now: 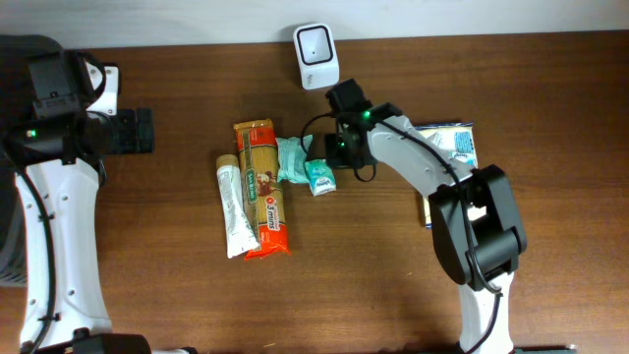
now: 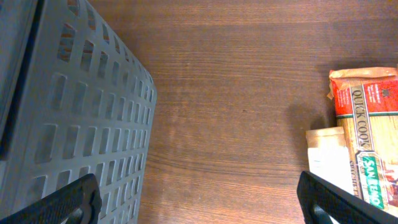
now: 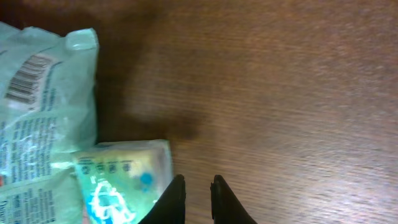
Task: Scan the item barcode
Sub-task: 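Reach the right gripper to the small green packet and grasp it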
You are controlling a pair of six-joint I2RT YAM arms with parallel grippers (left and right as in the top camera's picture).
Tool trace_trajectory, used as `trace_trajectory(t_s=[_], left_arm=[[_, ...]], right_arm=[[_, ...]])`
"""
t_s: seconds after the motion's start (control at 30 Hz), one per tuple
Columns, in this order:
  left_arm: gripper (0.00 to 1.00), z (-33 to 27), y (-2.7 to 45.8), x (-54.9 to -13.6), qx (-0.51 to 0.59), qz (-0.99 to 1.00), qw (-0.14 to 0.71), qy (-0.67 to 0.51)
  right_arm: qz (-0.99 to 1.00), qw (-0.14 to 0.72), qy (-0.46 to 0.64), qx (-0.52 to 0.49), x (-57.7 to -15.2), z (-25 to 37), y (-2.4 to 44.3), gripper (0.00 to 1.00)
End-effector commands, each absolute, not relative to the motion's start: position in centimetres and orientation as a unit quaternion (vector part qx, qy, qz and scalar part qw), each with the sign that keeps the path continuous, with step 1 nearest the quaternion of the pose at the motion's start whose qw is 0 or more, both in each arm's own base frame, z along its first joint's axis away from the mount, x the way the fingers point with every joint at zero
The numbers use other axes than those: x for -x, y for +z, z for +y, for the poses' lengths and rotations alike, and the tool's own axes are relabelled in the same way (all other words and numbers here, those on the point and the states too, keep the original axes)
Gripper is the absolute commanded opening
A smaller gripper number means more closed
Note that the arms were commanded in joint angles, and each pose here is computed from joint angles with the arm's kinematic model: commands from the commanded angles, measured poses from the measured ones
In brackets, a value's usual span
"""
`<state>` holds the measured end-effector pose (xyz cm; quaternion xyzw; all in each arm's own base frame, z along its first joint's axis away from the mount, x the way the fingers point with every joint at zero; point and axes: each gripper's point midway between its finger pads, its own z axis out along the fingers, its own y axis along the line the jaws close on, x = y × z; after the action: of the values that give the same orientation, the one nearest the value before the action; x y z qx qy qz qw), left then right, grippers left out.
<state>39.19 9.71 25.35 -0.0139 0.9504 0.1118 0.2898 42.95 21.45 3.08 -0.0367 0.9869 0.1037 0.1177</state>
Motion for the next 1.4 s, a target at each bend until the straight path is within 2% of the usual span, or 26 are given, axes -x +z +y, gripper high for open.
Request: trace_trajectory(t_s=[0.0,0.13,0.23,0.33,0.4,0.6,0.67,0.97,1.13,1.2,1.23,1.3,1.33,1.37], left_arm=[[0.99,10.0,26.4,-39.2,0.012,0.946,0.301,0.118],[0.99,10.0,26.4,-39.2,0.012,0.946,0.301,0.118],[0.99,10.0,26.4,-39.2,0.012,0.946,0.301,0.118],[0.99,10.0,26.4,-39.2,0.012,0.946,0.301,0.118],[0.99,10.0,26.4,-39.2,0.012,0.946,0.301,0.118],[0.99,10.0,26.4,-39.2,0.012,0.946,0.301,0.118],[0.99,10.0,26.4,-39.2,0.012,0.946,0.301,0.118],[0.99,10.0,26.4,-39.2,0.012,0.946,0.301,0.118],[0.99,10.0,26.4,-39.2,0.012,0.946,0.301,0.118],[0.99,10.0,26.4,-39.2,0.012,0.946,0.301,0.118],[0.99,10.0,26.4,-39.2,0.012,0.946,0.301,0.118],[0.99,10.0,26.4,-39.2,0.012,0.946,0.301,0.118],[0.99,10.0,26.4,-39.2,0.012,0.946,0.301,0.118],[0.99,10.0,26.4,-39.1,0.011,0.946,0.301,0.118]], right_arm=[[0.973,0.129,0.166,0.094,-44.0,23.5,6.3,0.16],[0.960,0.102,0.230,0.121,-42.2,27.4,9.6,0.17],[0.965,0.065,0.216,0.135,-39.1,29.3,8.5,0.17],[0.976,0.025,0.172,0.132,-37.0,27.8,7.2,0.17],[0.975,0.002,0.188,0.116,-36.9,26.4,7.3,0.17],[0.964,-0.048,0.253,0.061,-37.2,22.6,7.1,0.32],[0.961,-0.057,0.265,0.057,-36.6,22.7,6.1,0.33],[0.956,-0.020,0.290,0.045,-37.1,23.3,1.6,0.36],[0.954,0.006,0.296,0.040,-38.1,23.5,1.0,0.36],[0.955,0.005,0.295,0.039,-38.2,23.6,0.7,0.35],[0.955,0.002,0.295,0.038,-38.1,23.5,0.4,0.31],[0.955,-0.009,0.295,0.028,-37.9,23.6,-0.3,0.18],[0.955,-0.010,0.295,0.025,-37.9,23.6,-0.5,0.08],[0.955,-0.010,0.295,0.026,-37.9,23.6,-0.5,0.04]])
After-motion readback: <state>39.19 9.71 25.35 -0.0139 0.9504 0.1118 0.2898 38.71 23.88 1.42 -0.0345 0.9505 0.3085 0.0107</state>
